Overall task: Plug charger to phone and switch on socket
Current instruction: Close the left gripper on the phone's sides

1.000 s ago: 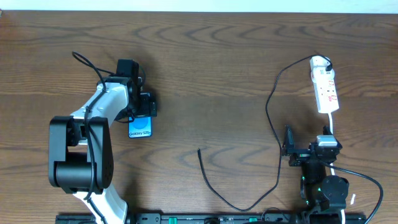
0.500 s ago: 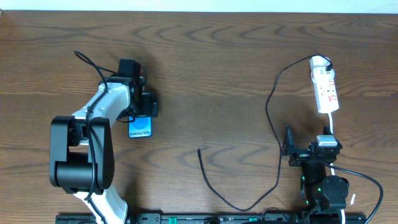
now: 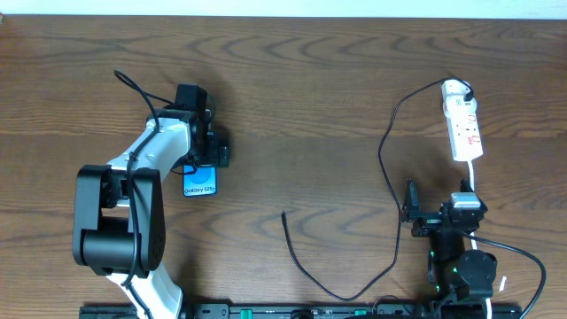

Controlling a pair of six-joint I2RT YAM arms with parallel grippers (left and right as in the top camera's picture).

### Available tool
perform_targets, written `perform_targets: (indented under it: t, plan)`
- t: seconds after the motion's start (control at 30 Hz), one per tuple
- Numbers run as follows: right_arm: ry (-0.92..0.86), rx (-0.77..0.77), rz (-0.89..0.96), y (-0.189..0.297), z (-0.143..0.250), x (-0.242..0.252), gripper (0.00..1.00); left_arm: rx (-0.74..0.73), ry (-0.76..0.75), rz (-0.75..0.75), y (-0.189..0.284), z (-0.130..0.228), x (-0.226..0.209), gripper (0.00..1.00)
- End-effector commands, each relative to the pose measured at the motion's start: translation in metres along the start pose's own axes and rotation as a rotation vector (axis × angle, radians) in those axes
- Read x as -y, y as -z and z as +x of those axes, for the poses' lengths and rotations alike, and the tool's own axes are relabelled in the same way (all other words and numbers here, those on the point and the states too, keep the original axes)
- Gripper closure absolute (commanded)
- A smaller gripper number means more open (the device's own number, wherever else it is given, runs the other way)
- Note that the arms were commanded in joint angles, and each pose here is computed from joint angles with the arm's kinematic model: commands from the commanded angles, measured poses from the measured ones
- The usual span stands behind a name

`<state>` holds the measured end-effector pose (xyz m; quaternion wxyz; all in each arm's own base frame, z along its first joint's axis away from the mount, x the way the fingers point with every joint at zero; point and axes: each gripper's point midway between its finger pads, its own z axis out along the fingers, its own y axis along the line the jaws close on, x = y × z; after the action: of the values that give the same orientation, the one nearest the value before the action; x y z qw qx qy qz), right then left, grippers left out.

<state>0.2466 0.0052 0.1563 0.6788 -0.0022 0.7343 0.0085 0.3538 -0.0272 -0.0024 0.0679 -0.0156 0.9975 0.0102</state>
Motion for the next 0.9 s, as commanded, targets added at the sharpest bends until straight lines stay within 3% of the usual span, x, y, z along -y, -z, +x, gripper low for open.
perform_targets:
  t: [0.0, 0.63, 0.7, 0.87]
  plan:
    - [0.005, 0.002, -0.013, 0.0003, 0.0001, -0.0028, 0.01, -0.078, 0.001, -0.042, -0.0116, 0.0244, -0.0074, 0.04]
    - [0.005, 0.002, -0.013, 0.0003, 0.0001, -0.0028, 0.01, -0.085, 0.003, -0.043, -0.0116, 0.0264, -0.0076, 0.05]
    - [0.005, 0.002, -0.013, 0.0003, 0.0001, -0.0028, 0.01, -0.085, 0.003, -0.043, -0.0116, 0.0265, -0.0076, 0.14]
    - [0.005, 0.002, -0.013, 0.0003, 0.0001, -0.0028, 0.01, -0.085, 0.003, -0.043, -0.0116, 0.0265, -0.0076, 0.18]
